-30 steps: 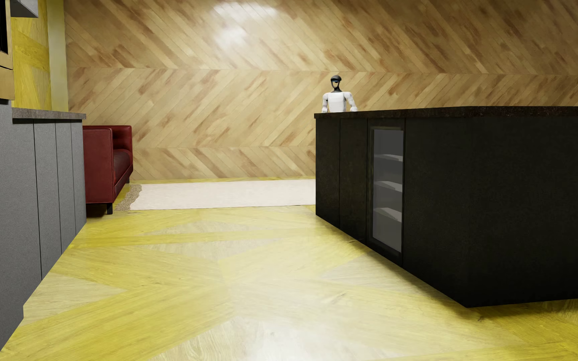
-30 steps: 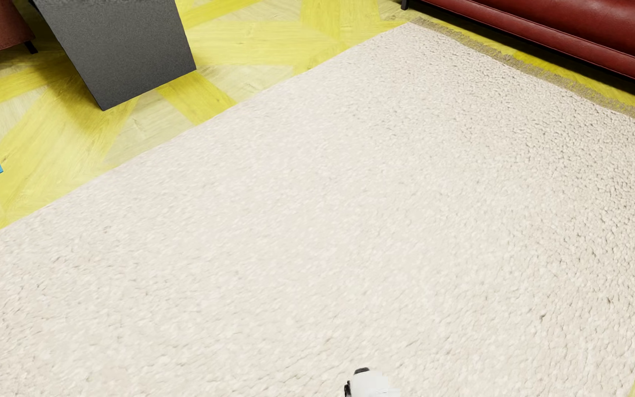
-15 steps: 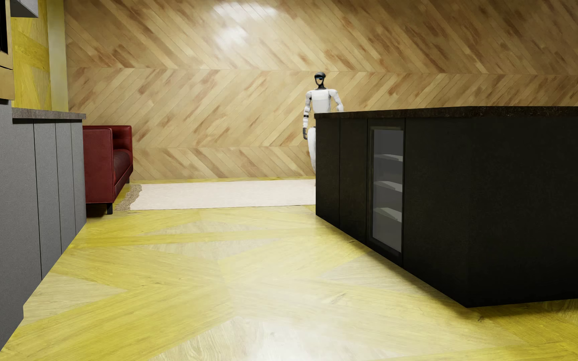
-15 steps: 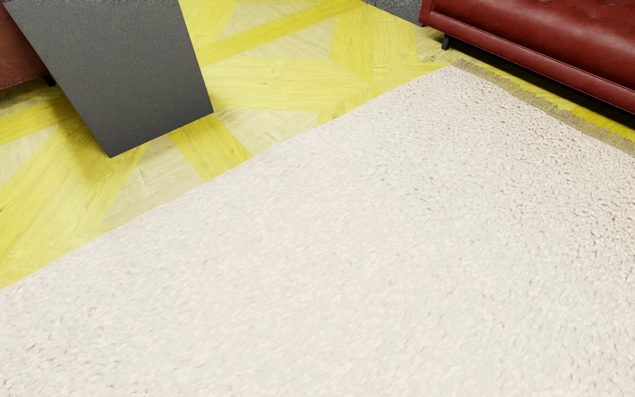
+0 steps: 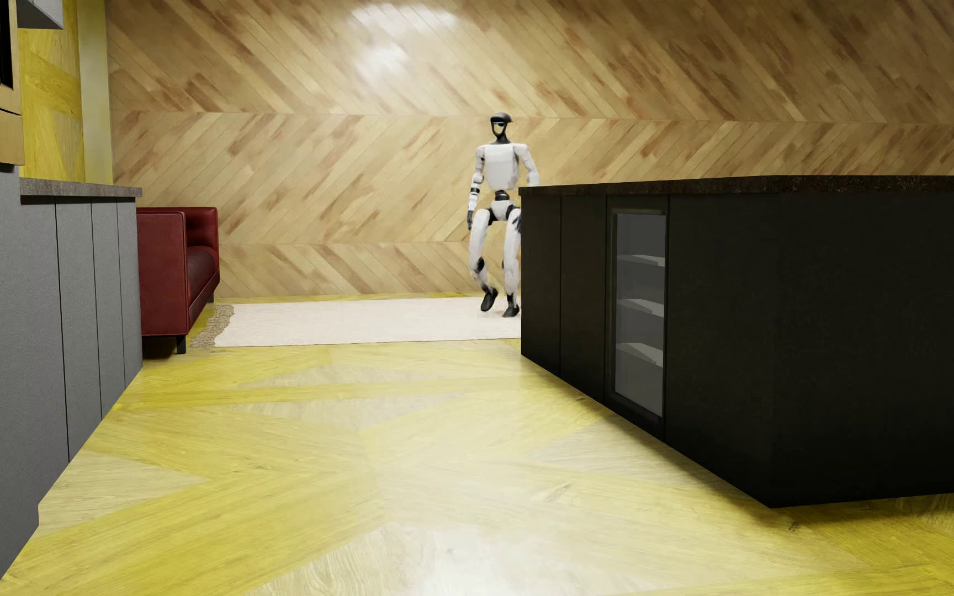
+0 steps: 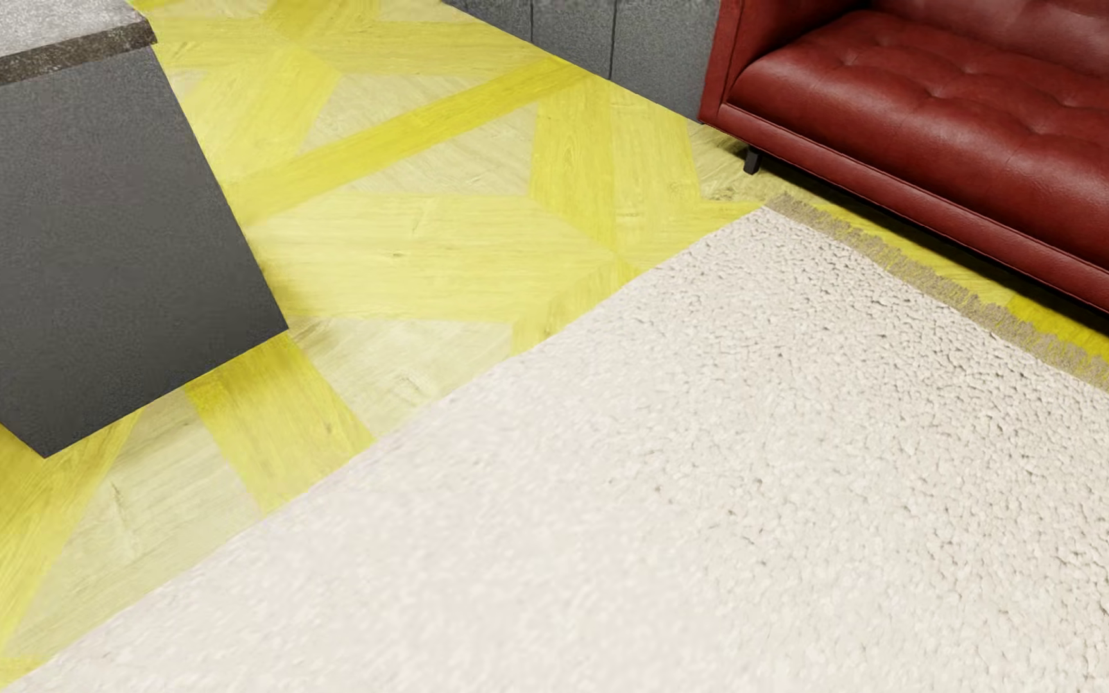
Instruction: Walk around the counter
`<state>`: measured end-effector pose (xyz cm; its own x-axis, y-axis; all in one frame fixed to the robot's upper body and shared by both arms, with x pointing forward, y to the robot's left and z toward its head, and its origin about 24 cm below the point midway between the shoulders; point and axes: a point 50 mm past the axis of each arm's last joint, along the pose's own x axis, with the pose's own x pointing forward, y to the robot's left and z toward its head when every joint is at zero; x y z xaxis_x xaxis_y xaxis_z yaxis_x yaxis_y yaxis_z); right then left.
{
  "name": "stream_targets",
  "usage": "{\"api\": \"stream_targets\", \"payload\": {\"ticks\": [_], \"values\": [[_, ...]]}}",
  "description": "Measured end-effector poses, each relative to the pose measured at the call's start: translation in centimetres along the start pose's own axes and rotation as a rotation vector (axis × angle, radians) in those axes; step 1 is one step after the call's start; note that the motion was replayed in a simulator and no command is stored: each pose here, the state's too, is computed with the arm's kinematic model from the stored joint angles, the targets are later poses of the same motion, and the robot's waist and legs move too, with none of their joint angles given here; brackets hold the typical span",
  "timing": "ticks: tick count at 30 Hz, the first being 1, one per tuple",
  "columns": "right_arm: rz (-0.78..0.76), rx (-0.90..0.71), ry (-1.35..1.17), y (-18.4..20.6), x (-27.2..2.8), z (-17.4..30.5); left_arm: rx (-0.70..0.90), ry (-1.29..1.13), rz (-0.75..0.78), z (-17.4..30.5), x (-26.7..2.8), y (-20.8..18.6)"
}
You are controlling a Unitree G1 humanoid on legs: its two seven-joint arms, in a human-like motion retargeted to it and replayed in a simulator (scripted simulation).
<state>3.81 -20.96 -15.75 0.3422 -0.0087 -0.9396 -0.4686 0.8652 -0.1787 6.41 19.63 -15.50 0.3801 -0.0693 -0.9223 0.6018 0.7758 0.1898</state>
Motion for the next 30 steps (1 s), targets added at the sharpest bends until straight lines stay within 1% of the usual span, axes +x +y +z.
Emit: {"api": "stream_targets", "payload": {"ticks": [1,4,6,8,10,11,13,15,17,19,21,23,26,28,30], "values": [[0.008,-0.003,0.010,0.3,-0.3,-0.7,0.023,-0.055,0.021,1.4,0.1,1.1],[0.009,0.016,0.071,0.6,-0.7,-2.4,-0.005,-0.157,0.137,4.9,0.3,5.2],[0.017,0.013,0.105,0.8,-0.8,-3.2,-0.014,-0.199,0.176,6.1,0.1,6.6],[0.030,0.003,0.155,1.2,-1.1,-4.5,-0.058,-0.187,0.166,5.2,0.0,5.7],[0.028,0.028,0.203,1.5,-1.4,-5.6,-0.117,-0.104,0.115,2.9,0.3,3.1],[0.020,0.038,0.195,1.3,-1.2,-5.2,-0.095,-0.079,0.077,2.3,0.3,1.9],[0.020,0.003,0.144,0.9,-0.7,-3.8,-0.041,-0.041,0.005,1.4,0.4,-0.3],[0.001,-0.023,0.051,-0.2,-0.1,-1.2,-0.037,0.039,-0.036,-1.0,-0.1,-1.9],[-0.052,-0.005,-0.065,-2.1,0.2,1.9,-0.037,0.109,-0.057,-3.2,-0.8,-2.7],[-0.111,0.018,-0.145,-4.0,0.0,3.9,-0.014,0.157,-0.087,-4.7,-1.5,-3.6],[-0.140,0.060,-0.139,-4.6,-0.3,3.3,0.007,0.184,-0.114,-5.9,-2.2,-4.3],[-0.126,0.095,-0.065,-3.7,-0.4,1.2,0.001,0.216,-0.128,-6.9,-2.7,-4.9],[-0.061,0.054,0.024,-1.7,-0.3,-0.9,0.015,0.184,-0.103,-5.8,-2.0,-3.8],[-0.024,0.031,0.071,-0.5,-0.6,-2.3,0.030,0.136,-0.059,-4.2,-1.2,-1.9],[-0.026,0.043,0.110,-0.4,-1.3,-3.9,-0.001,0.054,0.012,-1.8,-0.5,0.4]]}}
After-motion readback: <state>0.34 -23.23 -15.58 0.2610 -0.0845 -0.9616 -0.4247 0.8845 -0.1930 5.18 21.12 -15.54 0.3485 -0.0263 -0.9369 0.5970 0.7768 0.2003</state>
